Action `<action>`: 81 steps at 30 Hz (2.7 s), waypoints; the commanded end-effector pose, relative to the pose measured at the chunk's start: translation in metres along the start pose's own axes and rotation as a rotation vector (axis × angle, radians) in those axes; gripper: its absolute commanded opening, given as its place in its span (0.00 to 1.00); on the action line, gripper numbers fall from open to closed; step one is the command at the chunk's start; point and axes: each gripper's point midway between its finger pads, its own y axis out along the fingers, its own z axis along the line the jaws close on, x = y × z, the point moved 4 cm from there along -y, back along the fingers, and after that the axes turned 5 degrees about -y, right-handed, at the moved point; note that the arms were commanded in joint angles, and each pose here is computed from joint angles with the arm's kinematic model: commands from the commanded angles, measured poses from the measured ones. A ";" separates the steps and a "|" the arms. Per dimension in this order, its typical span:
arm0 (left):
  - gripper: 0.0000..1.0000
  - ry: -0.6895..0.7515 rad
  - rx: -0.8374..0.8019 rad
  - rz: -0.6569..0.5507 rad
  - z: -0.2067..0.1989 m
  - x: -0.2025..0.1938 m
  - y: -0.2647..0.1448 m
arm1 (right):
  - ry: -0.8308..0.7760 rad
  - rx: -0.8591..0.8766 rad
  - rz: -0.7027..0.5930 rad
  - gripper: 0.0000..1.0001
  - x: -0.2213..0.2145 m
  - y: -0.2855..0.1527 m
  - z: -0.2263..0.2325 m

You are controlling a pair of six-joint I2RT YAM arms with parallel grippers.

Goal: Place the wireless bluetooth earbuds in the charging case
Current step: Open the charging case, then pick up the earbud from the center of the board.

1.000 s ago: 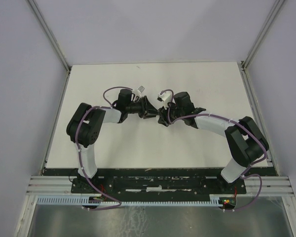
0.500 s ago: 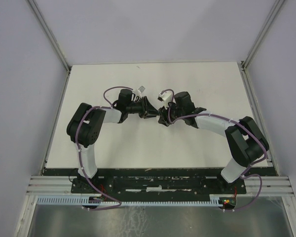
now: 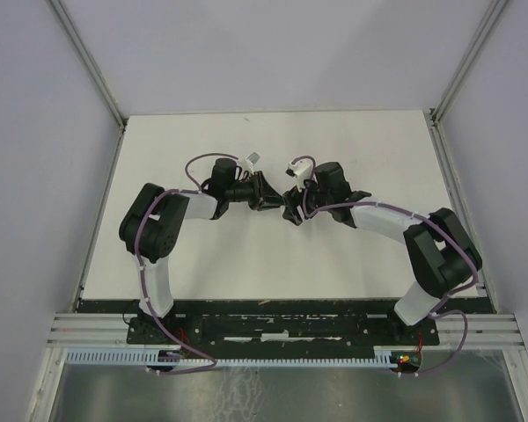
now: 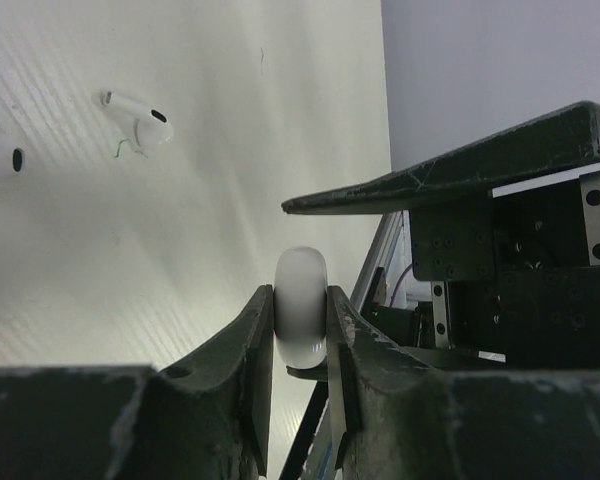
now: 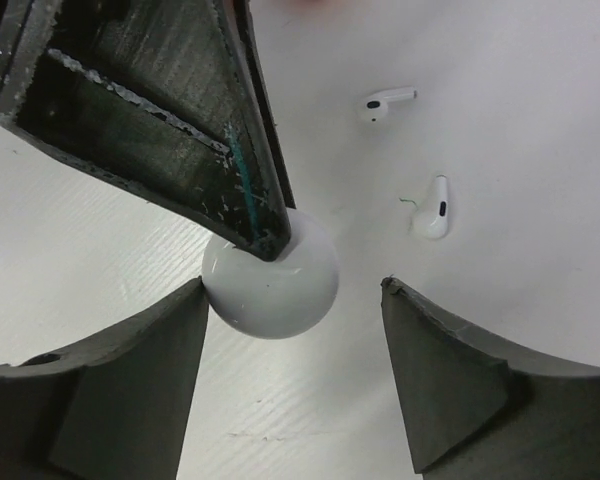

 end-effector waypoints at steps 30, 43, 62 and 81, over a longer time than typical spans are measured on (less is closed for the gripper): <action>0.11 0.018 -0.183 -0.150 -0.055 0.024 -0.004 | 0.219 -0.307 -0.046 1.00 0.038 -0.042 -0.040; 0.09 -0.006 -0.228 -0.131 -0.063 0.018 0.001 | 0.235 -0.323 -0.052 0.99 0.033 -0.026 -0.047; 0.03 -0.301 -0.419 -0.717 -0.038 0.052 -0.095 | 0.278 -0.393 -0.009 0.97 0.023 -0.019 -0.056; 0.03 -0.241 -0.381 -0.838 -0.042 0.045 -0.147 | 0.281 -0.549 0.104 0.67 0.015 0.018 -0.058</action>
